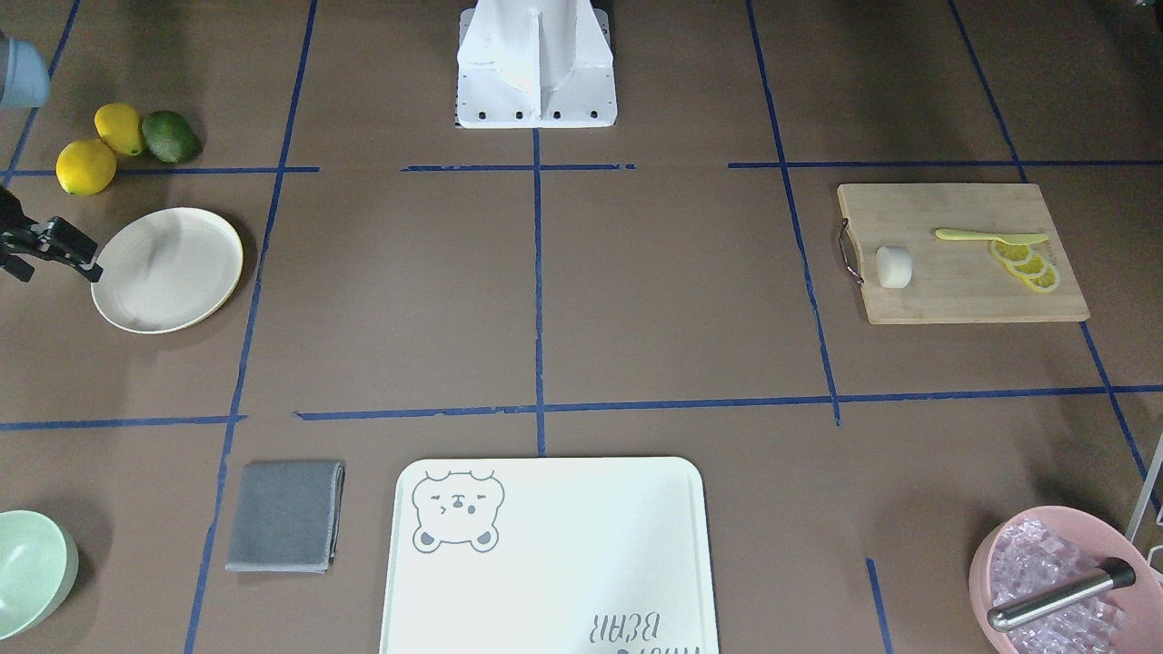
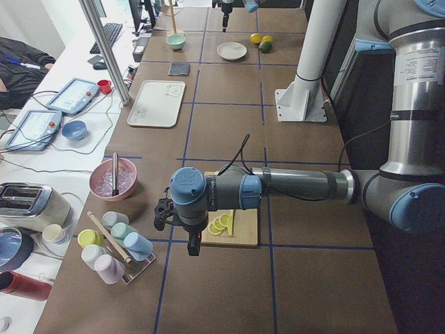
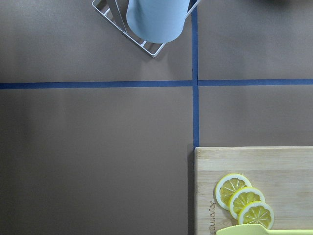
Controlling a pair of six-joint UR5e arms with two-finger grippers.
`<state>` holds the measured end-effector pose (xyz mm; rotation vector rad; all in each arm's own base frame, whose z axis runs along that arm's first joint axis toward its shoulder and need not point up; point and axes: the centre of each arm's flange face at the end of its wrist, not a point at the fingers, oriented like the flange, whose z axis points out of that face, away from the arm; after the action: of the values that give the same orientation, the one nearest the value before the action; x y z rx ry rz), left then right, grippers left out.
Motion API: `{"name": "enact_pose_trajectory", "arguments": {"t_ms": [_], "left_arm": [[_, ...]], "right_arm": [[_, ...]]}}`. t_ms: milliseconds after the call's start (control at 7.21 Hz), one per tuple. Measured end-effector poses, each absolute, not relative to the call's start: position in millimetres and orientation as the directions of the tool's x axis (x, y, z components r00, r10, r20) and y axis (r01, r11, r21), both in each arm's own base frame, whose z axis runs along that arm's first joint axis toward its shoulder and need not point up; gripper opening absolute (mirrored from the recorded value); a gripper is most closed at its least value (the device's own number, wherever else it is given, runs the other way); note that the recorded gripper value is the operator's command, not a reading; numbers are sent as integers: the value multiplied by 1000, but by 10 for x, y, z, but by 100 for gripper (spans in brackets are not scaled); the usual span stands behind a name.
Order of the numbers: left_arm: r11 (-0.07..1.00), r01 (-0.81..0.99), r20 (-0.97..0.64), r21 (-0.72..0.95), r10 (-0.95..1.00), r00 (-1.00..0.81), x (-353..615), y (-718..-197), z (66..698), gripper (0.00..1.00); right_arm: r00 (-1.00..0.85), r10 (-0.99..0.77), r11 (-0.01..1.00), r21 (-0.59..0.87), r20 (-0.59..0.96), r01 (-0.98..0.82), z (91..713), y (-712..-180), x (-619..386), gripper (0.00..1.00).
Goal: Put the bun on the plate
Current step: 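Reach the right gripper to the white plate rim and grasp it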
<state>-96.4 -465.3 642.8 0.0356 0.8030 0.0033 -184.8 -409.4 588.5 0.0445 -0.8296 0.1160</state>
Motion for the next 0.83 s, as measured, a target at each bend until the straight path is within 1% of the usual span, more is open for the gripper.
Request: {"name": "enact_pose_trajectory", "arguments": {"t_ms": [555,832], "left_arm": [[999,10,-719,32,16,694,-964,-4652,6435,100],[999,10,-719,32,17,695,-965,-4652,6436,100]], "right_arm": [[685,92,994,-29,723,-102,6032,-4024,-2003,98],[689,93,995,-40,719,-92,6080,-3999,-2044,92]]}}
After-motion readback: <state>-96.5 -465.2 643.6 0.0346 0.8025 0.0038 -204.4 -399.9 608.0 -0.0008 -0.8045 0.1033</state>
